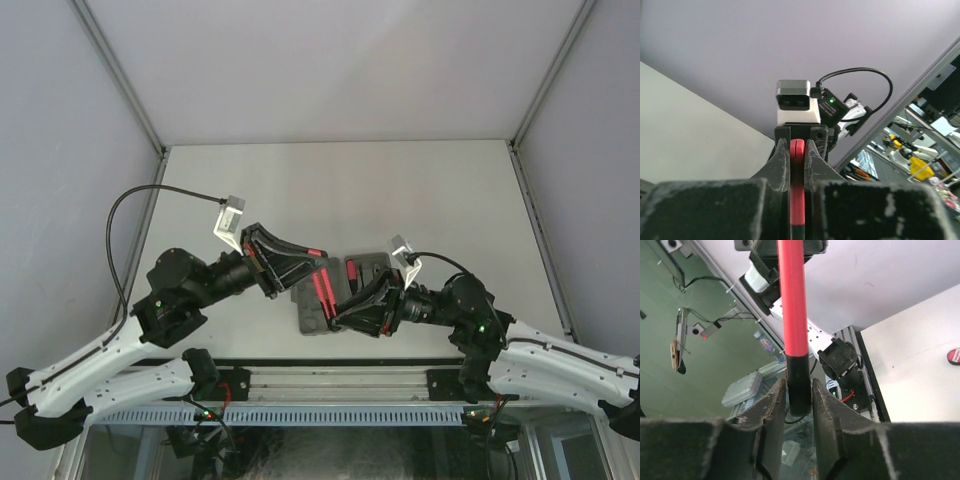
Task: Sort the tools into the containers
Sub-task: Pick up the utility knife at the center of the board.
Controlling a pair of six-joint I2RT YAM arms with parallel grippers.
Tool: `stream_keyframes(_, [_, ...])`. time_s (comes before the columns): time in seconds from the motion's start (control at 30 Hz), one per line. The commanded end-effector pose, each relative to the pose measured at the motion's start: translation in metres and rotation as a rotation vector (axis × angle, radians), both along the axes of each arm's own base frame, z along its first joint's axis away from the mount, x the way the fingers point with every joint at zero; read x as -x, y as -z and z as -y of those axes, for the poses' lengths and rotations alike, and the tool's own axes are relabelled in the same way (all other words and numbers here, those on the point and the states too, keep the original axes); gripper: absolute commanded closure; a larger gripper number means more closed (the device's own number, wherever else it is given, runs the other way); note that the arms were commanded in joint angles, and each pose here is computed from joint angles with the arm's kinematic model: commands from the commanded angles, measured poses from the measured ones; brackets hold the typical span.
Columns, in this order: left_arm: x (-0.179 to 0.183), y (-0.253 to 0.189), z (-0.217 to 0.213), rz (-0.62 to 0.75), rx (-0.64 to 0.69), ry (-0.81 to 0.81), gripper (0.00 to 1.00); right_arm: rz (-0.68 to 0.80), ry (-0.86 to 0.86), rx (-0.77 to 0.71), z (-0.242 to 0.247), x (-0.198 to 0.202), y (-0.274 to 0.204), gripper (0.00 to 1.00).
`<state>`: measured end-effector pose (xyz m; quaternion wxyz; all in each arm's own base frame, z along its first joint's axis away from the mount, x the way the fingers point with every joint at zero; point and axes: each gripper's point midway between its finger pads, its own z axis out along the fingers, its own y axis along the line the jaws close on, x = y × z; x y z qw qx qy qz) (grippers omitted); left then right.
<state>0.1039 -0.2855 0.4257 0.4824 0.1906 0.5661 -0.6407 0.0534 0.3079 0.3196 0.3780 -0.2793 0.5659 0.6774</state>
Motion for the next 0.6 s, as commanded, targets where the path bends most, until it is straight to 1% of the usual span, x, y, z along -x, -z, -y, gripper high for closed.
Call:
stream_keyframes(0.0, [-0.005,-0.005,-0.009,0.023,0.006,-0.058,1.0,0.033,0.118,-0.023,0.009,-0.015,-0.019,0.67])
stream_keyframes(0.1, [-0.014,0.001,-0.016,-0.001,-0.021,-0.123,1.0,0.041,0.191,-0.004,0.016,-0.024,-0.015,0.46])
stream_keyframes(0.17, [-0.02,0.004,-0.02,-0.015,-0.035,-0.165,1.0,0.045,0.234,0.008,0.019,-0.028,-0.013,0.39])
stream_keyframes(0.27, [-0.027,0.008,-0.027,-0.022,-0.059,-0.22,1.0,0.048,0.281,0.021,0.019,-0.034,-0.01,0.35])
stream_keyframes(0.43, [-0.039,0.014,-0.034,-0.04,-0.112,-0.292,1.0,0.045,0.382,0.076,0.018,-0.046,-0.003,0.34])
stream_keyframes(0.57, [-0.051,0.02,-0.041,-0.087,-0.143,-0.373,1.0,0.062,0.475,0.118,0.017,-0.056,-0.005,0.34])
